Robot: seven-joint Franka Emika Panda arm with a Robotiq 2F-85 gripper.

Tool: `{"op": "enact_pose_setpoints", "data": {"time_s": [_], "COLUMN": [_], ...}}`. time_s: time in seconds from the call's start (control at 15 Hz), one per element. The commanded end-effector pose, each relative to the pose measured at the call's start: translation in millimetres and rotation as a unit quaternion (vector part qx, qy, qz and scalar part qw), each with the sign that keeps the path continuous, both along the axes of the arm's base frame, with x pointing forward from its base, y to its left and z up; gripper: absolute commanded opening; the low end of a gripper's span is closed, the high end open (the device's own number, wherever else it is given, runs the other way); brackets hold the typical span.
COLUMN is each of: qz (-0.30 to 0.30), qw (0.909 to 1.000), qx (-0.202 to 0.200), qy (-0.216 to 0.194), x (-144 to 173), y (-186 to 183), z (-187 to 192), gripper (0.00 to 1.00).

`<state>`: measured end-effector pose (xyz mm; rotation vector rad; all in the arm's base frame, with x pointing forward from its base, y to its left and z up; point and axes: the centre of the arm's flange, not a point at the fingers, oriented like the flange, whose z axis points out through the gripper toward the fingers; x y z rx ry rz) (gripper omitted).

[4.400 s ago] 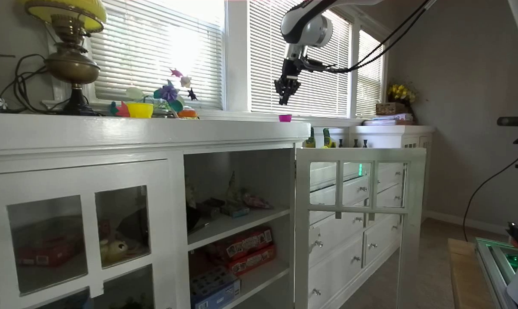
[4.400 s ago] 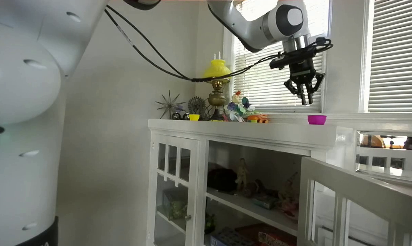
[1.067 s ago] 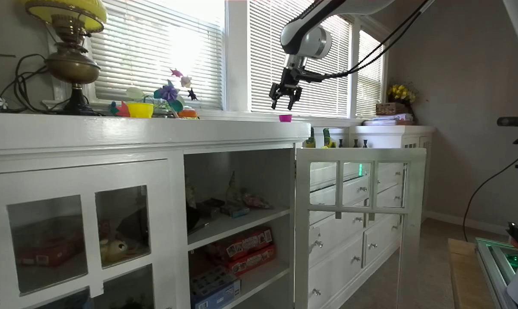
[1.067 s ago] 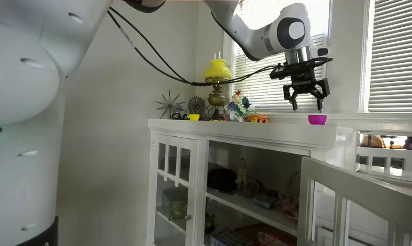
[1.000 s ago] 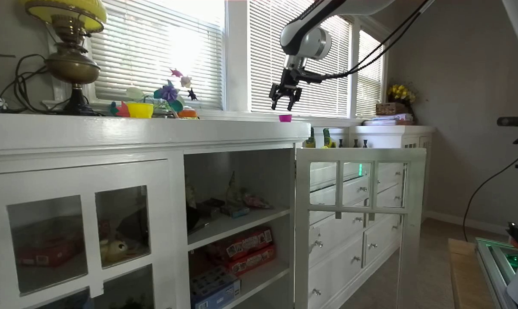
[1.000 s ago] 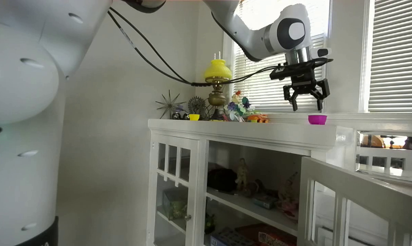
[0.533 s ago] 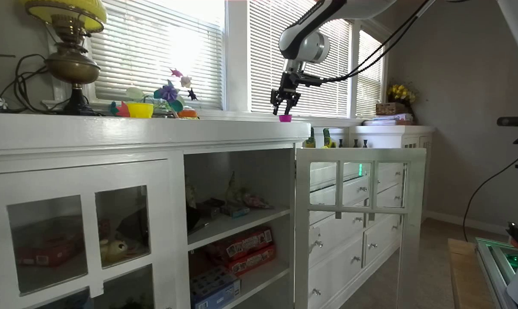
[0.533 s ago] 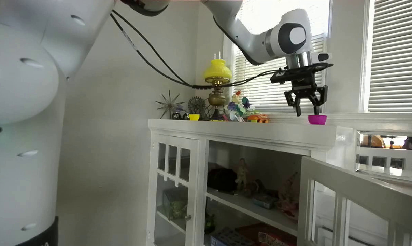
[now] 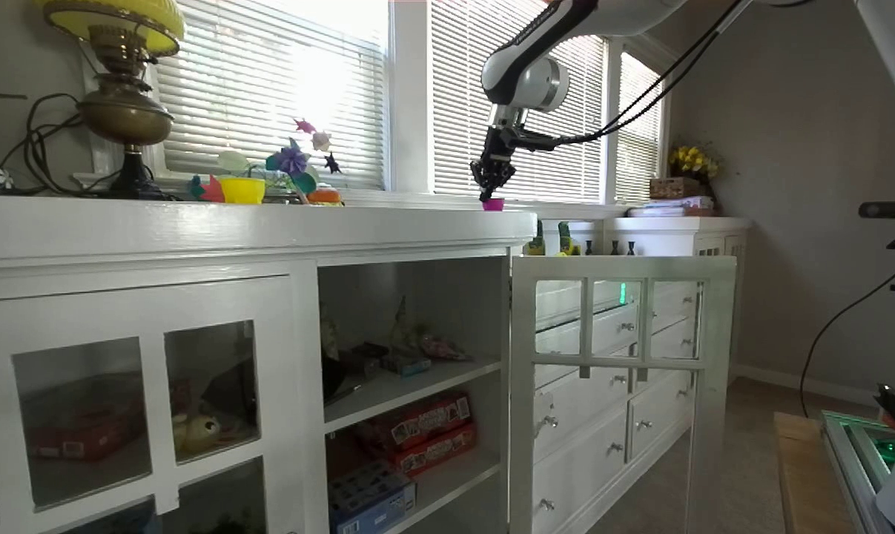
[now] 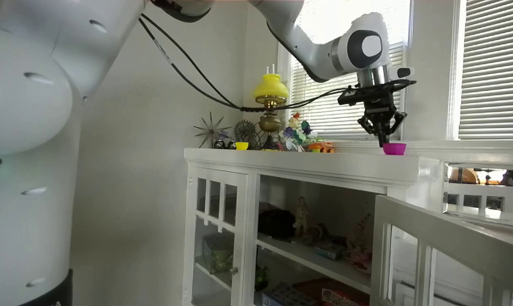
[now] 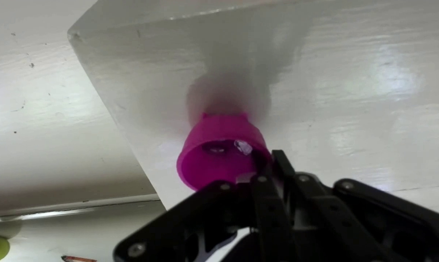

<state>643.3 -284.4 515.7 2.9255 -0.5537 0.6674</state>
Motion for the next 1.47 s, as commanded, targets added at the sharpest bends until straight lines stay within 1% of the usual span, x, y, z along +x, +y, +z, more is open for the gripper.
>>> {"op": "enact_pose_setpoints", "data": {"time_s": [0.0, 0.07, 0.4, 0.53, 0.73, 1.07, 1.33, 1.4], "qz": [0.005, 0.006, 0.021, 0.039, 0.067, 0.126, 0.163, 0.174], "qw": [1.0, 1.0, 0.9997, 0.9991, 0.9976, 0.9914, 0.9855, 0.9832], "qx": [0.002, 0.001, 0.005, 0.014, 0.019, 0.029, 0.029, 0.035], "qy": [-0.008, -0.005, -0.013, -0.009, 0.004, 0.021, 0.036, 0.044], "x": [1, -3, -33, -47, -65, -89, -105, -108], "y": [-4, -2, 14, 27, 58, 125, 183, 196], "z": [11, 16, 48, 63, 73, 64, 41, 33], "gripper": [0.0, 0.02, 0.02, 0.02, 0.02, 0.02, 0.02, 0.02]}}
